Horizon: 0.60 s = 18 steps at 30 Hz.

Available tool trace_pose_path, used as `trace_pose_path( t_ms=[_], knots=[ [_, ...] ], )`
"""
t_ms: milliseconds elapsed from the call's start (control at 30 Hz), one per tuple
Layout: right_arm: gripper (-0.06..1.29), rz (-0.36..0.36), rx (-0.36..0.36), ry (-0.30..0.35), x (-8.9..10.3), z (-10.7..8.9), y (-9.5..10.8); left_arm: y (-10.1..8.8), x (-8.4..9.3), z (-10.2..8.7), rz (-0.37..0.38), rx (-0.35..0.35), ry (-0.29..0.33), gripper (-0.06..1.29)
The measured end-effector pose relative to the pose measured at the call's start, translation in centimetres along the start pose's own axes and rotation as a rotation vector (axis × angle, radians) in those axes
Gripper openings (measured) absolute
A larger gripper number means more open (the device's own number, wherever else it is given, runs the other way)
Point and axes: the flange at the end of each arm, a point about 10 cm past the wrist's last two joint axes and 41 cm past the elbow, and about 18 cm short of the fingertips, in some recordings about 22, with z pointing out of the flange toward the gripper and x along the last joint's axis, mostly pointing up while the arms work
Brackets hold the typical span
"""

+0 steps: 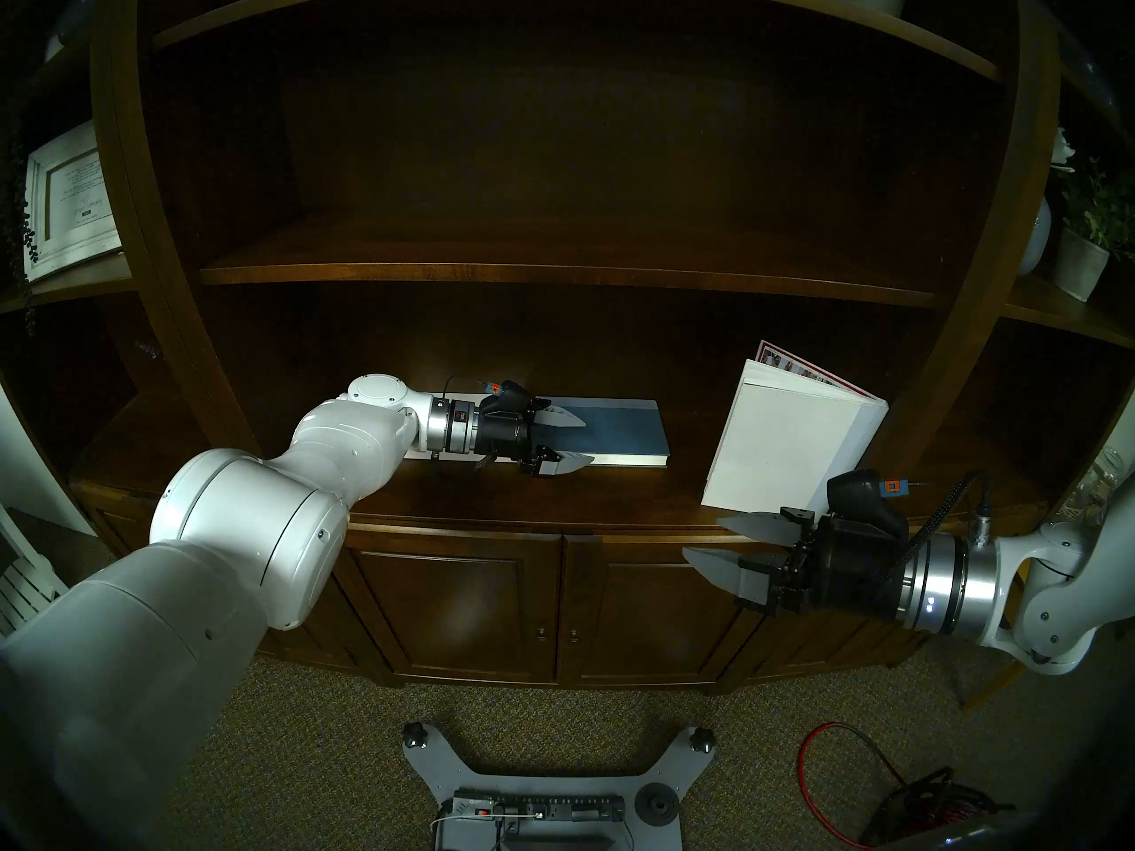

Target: Close the books and align them horizontally on the shelf

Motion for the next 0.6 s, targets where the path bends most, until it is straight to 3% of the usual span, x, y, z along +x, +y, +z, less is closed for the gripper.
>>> trace_pose_path(
  t_ms=[600],
  knots=[
    [1.24, -0.001, 0.0, -0.002, 0.0, 0.0, 0.0, -0.1, 0.0, -1.3, 0.024, 0.022, 0.022, 1.23]
  ],
)
